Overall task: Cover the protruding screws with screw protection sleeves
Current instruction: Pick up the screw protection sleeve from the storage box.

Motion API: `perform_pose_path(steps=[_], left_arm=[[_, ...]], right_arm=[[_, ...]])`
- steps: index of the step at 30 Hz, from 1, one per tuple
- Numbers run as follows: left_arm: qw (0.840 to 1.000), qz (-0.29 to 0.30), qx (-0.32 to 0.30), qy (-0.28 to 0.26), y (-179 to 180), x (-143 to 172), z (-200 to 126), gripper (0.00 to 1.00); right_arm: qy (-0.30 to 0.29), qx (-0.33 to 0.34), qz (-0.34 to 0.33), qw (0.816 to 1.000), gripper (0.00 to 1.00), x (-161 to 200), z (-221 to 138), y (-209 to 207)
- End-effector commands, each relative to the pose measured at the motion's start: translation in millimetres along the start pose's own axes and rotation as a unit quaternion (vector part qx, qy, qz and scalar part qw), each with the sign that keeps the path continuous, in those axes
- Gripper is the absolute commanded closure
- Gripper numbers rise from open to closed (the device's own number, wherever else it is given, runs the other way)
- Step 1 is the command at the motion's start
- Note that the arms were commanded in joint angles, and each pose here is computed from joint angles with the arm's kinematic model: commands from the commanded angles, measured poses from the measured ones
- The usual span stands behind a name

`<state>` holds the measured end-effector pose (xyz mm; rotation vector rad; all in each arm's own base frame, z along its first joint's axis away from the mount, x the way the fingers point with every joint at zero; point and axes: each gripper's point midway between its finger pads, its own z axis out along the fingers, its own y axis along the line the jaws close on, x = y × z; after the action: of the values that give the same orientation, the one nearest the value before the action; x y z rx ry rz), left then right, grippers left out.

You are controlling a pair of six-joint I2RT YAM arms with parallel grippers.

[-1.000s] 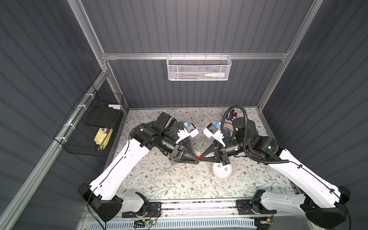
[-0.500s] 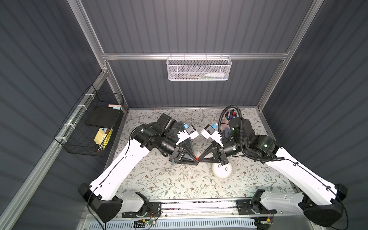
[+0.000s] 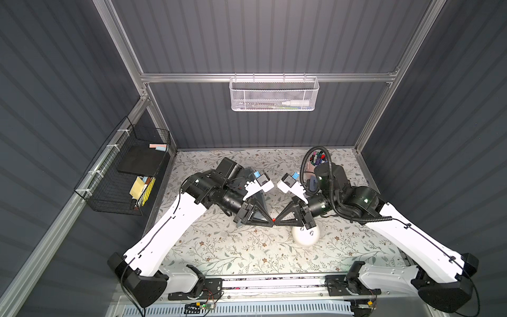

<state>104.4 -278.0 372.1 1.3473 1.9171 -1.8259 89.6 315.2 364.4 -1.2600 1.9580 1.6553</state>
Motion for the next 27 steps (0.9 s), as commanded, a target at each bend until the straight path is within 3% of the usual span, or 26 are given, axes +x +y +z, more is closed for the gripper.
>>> perform_pose_path(steps=[1,4,9,14,22,27], left_arm=[[0.999,0.027,0.016,-0.01,-11.8,-4.1,-0.6,0.87],[0.999,0.028,0.013,-0.01,-11.4,-3.5,-0.7,0.89],[0.999,0.033,0.008,-0.011,-7.8,-3.2,-0.1,1.0],[0.999,0.046,-0.001,-0.01,-4.9,-1.4,-0.2,1.0],[0.996,0.073,-0.05,-0.013,13.2,1.8,-0.6,1.0],[0.98,0.14,-0.13,-0.053,34.4,-12.0,-7.3,1.0]], right_arm=[[0.005,-0.007,-0.004,1.0,1.0,1.6,-2.7,6.7],[0.004,-0.006,-0.006,1.0,1.0,1.4,-3.0,7.0],[0.003,-0.004,-0.008,1.0,1.0,0.2,-3.5,7.4],[-0.002,0.004,-0.013,1.0,1.0,-1.3,-5.6,8.0],[-0.043,0.04,-0.054,0.997,0.5,-21.3,-17.4,14.0],[-0.121,0.098,-0.111,0.982,0.45,-49.8,-37.8,18.4]])
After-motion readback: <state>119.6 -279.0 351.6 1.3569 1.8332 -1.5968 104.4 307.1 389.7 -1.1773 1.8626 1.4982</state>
